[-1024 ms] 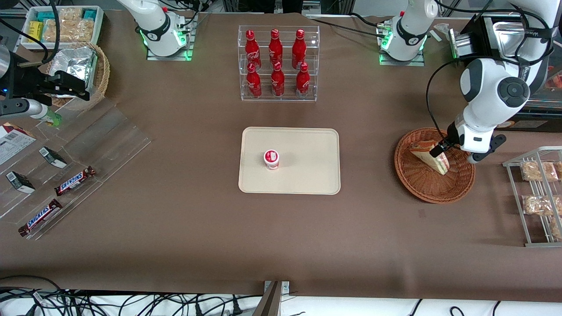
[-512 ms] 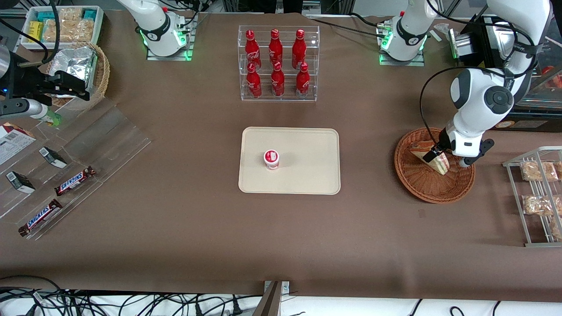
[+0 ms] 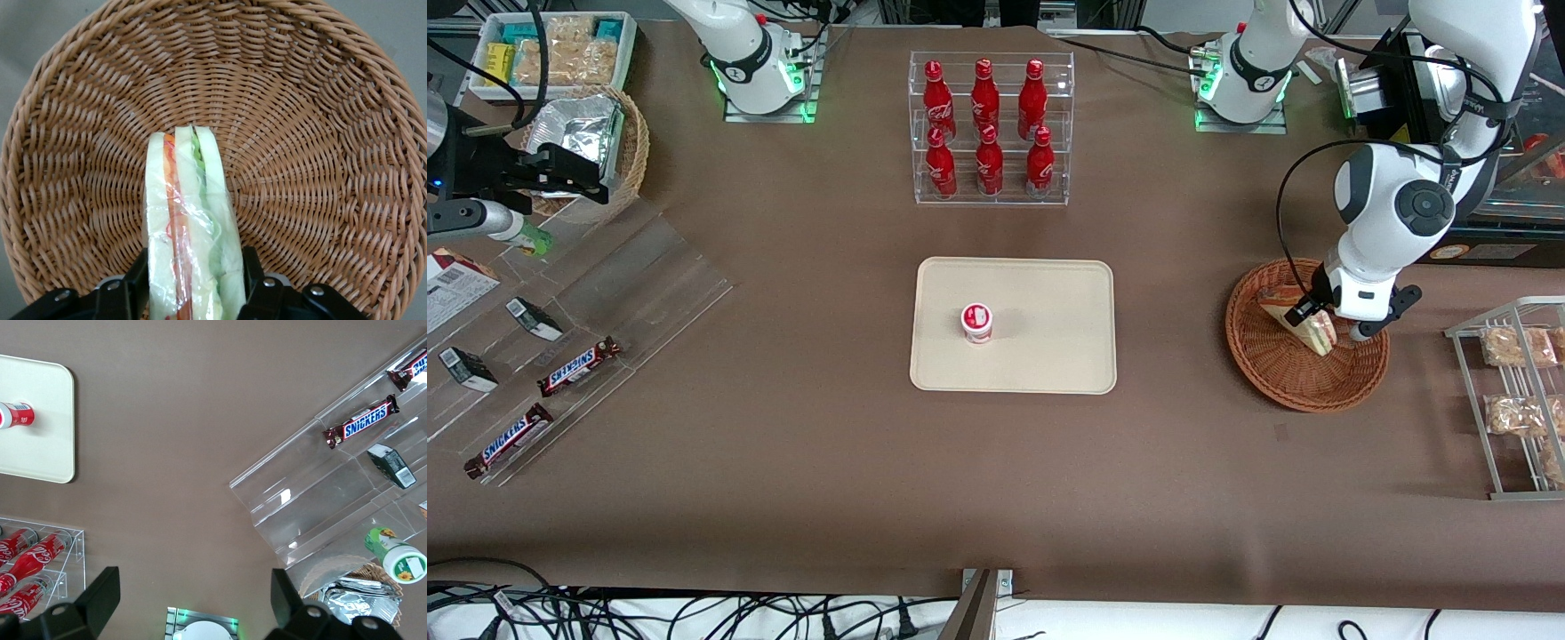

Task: Place sandwich from basket to tray
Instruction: 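Lift the sandwich up out of the basket with the left gripper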

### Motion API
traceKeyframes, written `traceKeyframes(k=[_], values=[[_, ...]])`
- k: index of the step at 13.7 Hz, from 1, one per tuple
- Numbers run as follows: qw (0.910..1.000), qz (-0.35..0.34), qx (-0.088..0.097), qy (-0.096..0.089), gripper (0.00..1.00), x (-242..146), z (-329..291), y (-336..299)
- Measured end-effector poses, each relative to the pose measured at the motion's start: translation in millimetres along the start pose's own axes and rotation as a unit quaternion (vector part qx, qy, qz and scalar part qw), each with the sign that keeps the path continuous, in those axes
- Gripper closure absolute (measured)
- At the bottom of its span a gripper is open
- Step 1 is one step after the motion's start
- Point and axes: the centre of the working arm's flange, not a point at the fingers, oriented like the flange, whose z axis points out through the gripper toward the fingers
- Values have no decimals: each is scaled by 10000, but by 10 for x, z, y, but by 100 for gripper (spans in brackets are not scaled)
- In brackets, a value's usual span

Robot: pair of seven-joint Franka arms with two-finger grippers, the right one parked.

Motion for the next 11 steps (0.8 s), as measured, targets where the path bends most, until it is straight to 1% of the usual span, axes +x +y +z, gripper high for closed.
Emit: traceKeyframes(k=[1,2,3,5,6,8,11], values=[[10000,10,5,4,40,0,0,0],[10000,11,5,5,45,0,0,0],[10000,12,5,6,56,0,-1,1],[10000,18,6,8,74,-1,-2,2],[10000,21,14,3,77,0,-6,3],[10000,48,62,-20,77,40,-75,16],[9993,294,232,-84,77,241,-488,113]])
